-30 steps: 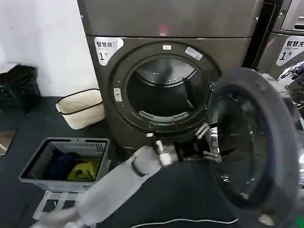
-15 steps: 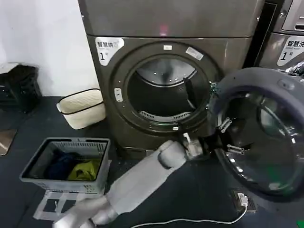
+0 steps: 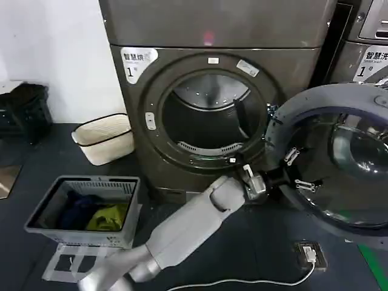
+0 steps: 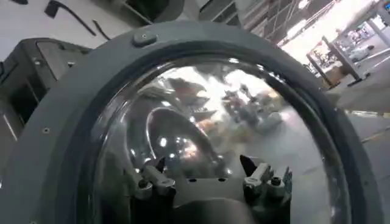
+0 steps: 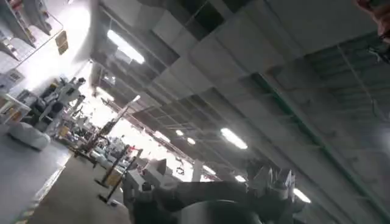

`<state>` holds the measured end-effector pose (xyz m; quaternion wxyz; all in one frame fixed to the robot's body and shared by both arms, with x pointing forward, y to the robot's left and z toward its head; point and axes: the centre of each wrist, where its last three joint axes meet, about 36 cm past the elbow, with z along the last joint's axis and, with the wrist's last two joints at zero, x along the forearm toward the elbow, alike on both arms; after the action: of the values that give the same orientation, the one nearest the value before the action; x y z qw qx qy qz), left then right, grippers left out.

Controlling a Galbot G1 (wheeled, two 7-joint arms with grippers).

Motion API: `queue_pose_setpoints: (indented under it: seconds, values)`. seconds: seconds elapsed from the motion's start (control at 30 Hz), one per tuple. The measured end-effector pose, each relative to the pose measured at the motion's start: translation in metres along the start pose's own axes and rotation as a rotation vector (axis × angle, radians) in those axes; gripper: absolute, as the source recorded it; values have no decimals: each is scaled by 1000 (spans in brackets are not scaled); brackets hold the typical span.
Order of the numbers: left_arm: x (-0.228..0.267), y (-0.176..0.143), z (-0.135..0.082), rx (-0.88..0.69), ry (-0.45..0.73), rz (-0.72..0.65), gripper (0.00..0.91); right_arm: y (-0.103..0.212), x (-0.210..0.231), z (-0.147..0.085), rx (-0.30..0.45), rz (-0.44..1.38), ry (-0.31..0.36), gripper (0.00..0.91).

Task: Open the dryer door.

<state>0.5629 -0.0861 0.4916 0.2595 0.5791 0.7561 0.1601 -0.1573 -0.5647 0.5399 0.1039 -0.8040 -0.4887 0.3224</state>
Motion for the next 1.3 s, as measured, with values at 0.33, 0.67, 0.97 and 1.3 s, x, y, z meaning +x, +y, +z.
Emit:
queue_pose_setpoints:
  seconds: [0.33, 0.67, 0.97, 1.3]
  values:
    - [47, -19, -79, 376, 200, -65, 907, 13, 0, 2, -12, -37, 7, 907]
    - [215, -11, -145, 533, 410, -274, 907, 38, 11, -2, -44, -103, 11, 907]
    - [321, -2, -165, 625, 804, -573, 907, 65, 20, -17, -67, -172, -20, 907]
    - [387, 54, -183, 866, 1025, -899, 907, 93, 35, -22, -106, -248, -19, 907]
